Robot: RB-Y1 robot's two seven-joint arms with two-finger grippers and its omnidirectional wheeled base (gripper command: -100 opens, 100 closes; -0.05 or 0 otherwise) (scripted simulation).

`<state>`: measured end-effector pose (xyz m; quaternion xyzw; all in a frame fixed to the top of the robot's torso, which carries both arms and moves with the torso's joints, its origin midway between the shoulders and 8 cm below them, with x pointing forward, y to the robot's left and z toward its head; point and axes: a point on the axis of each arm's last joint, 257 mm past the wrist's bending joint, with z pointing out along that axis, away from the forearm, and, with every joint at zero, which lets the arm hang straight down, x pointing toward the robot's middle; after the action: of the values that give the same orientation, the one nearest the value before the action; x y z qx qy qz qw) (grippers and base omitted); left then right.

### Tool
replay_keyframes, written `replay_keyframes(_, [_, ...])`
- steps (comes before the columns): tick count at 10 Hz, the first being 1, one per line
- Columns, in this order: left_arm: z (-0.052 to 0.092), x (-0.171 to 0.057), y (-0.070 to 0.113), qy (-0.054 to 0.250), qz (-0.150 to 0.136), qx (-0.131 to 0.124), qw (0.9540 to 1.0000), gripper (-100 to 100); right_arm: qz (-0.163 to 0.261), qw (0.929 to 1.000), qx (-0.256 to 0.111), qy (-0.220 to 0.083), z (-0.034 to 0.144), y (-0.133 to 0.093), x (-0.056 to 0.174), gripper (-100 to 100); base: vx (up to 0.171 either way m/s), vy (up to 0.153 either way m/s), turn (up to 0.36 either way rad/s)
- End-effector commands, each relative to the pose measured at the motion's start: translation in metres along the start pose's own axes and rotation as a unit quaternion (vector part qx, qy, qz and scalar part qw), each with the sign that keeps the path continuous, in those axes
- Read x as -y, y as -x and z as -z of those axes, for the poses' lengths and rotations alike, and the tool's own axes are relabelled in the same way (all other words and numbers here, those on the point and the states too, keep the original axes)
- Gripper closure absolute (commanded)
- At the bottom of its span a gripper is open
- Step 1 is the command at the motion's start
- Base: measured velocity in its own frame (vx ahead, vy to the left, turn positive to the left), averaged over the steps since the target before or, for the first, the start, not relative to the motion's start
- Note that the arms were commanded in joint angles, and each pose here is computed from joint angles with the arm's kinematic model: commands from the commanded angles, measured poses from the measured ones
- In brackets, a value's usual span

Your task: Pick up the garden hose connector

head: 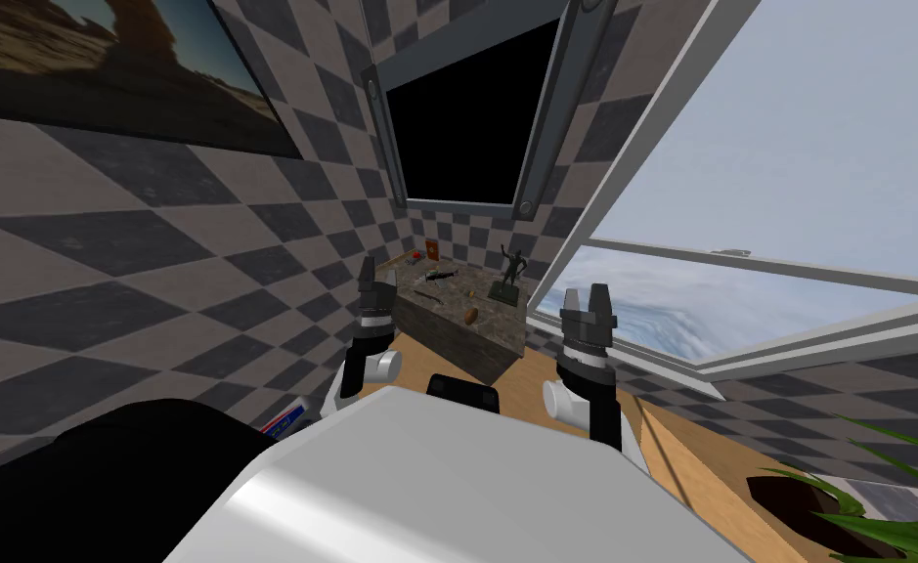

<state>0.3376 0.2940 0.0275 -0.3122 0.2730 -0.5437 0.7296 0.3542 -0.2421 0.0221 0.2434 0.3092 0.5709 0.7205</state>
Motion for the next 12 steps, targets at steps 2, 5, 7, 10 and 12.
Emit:
replay_keyframes(2, [0.000, 0.000, 0.000, 0.000, 0.000, 0.000, 1.0000, 0, 0.021, 0.9992, -0.033, -0.011, 0.007, -0.006, 0.012, -100, -0.072, -0.004, 0.088])
replay_keyframes(5, [0.000, 0.000, 0.000, 0.000, 0.000, 0.000, 1.0000, 0, 0.055, 0.9951, -0.076, -0.032, 0.021, -0.012, 0.036, -100, -0.105, -0.019, 0.091])
replay_keyframes(7, [0.000, 0.000, 0.000, 0.000, 0.000, 0.000, 1.0000, 0, 0.085, 0.9891, -0.109, -0.052, 0.034, -0.014, 0.058, -100, -0.123, -0.017, 0.101])
replay_keyframes(10, [0.000, 0.000, 0.000, 0.000, 0.000, 0.000, 1.0000, 0, 0.123, 0.9775, -0.155, -0.074, 0.052, -0.017, 0.084, -100, -0.073, 0.006, 0.084])
replay_keyframes(12, [0.000, 0.000, 0.000, 0.000, 0.000, 0.000, 1.0000, 0, 0.146, 0.9681, -0.185, -0.085, 0.064, -0.018, 0.099, -100, -0.053, 0.027, 0.060])
